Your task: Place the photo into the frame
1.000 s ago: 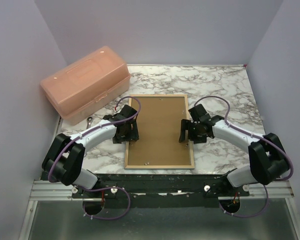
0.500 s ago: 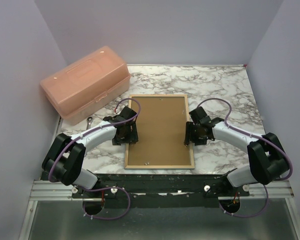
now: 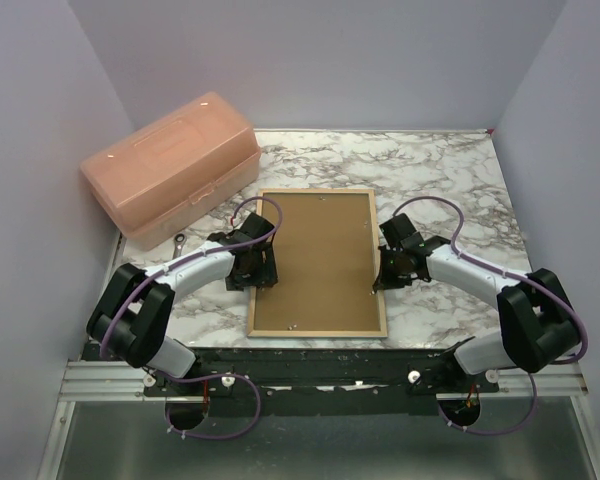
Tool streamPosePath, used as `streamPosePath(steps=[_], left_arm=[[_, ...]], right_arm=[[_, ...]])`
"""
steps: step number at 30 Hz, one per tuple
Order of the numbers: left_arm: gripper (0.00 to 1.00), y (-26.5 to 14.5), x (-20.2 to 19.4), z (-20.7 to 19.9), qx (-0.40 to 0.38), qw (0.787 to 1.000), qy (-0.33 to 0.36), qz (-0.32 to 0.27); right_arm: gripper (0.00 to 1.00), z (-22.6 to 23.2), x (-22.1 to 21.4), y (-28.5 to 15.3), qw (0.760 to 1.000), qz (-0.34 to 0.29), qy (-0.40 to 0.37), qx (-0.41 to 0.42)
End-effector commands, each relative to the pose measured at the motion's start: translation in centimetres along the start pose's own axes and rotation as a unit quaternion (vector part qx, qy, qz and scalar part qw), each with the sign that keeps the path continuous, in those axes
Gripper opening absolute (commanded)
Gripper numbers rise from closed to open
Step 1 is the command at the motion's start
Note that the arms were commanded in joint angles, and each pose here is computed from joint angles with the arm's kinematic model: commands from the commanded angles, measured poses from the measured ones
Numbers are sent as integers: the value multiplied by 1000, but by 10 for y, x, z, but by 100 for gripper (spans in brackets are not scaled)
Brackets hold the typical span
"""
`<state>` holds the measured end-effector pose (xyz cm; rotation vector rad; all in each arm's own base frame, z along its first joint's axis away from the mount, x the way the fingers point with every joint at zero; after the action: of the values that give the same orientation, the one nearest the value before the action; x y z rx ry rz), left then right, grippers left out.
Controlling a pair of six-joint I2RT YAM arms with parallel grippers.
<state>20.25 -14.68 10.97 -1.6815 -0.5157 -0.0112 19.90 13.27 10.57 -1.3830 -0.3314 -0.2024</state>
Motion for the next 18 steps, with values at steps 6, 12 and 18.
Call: streamPosePath(steps=[6, 12, 18], left_arm=[[75, 2, -1, -1, -7, 1000, 4, 13], [75, -1, -4, 2, -11, 1000, 4, 10], [75, 1, -6, -3, -39, 999, 5, 27]], right_arm=[[0, -1, -7, -5, 1000, 19, -4, 0], [51, 4, 4, -15, 1000, -6, -1, 5], [81, 11, 11, -18, 999, -14, 0, 33]])
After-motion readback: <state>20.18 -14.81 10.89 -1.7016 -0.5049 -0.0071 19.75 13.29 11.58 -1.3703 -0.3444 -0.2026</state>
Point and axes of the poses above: each gripper's point midway between its finger pads, its own y axis out along the fingers, its own z axis along the line the jaws close on, x = y × z, the point moved 9 cm from there along -y, back along the fingers, and after that the axes turned 9 degrees about -y, right-handed, at the moved point
